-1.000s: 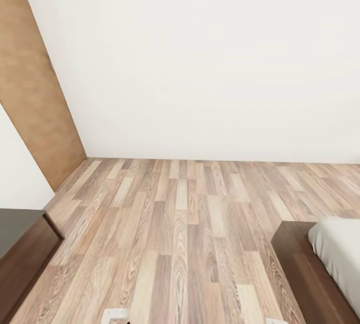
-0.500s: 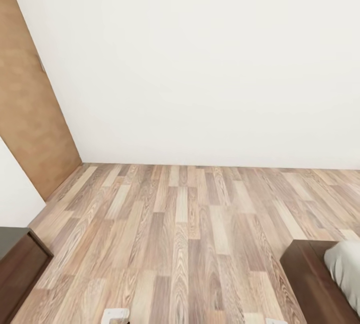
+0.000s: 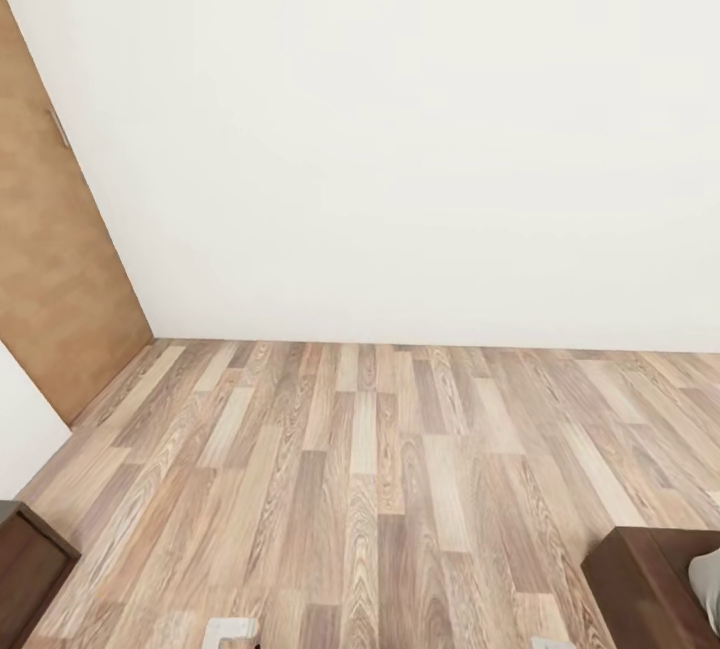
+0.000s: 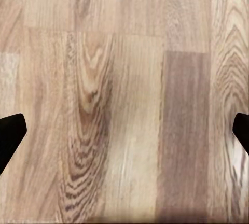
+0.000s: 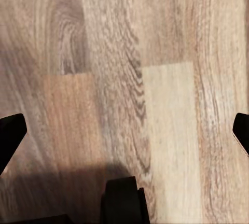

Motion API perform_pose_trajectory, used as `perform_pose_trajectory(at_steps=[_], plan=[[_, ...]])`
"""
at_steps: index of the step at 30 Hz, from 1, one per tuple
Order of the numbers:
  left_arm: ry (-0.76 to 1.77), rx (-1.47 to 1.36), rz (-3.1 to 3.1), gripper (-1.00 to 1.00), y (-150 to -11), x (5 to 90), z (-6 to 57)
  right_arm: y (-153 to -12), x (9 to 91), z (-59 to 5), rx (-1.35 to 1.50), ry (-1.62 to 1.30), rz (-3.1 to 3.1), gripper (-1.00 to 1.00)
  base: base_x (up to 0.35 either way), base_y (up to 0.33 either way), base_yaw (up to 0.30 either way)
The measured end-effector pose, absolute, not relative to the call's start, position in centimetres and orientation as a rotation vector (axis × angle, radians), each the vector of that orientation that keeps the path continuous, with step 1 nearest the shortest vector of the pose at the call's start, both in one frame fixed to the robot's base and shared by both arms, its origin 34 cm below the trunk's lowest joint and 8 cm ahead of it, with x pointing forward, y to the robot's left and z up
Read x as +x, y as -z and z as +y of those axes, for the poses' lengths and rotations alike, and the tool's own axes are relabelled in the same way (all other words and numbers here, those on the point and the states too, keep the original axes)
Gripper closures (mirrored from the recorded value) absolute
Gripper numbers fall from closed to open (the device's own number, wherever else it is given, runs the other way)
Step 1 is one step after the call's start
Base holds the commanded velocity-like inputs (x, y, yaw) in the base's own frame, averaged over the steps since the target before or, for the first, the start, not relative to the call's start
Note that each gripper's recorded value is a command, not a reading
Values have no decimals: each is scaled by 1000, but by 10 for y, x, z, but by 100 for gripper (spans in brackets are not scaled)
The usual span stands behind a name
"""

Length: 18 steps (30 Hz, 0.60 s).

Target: In the bedroom, move the book from the bed onto either nightstand, and place the two sandals side by side next to the bed.

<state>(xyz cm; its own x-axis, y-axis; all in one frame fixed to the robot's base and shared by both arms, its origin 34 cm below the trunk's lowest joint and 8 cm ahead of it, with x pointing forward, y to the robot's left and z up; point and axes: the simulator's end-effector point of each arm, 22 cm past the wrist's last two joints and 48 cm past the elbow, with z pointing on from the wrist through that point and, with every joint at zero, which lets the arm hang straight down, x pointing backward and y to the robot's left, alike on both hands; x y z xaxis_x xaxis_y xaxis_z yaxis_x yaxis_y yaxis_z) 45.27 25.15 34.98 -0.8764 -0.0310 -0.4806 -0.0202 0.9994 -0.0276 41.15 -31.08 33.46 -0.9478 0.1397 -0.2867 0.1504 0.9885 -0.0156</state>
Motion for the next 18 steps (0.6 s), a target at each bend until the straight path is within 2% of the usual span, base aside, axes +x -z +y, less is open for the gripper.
perform_pose_trajectory(at_steps=[18], plan=[[30,-36,2639,-100,-350,453,251,-335,411,-311,211,54,2844,-100,333,0,0]])
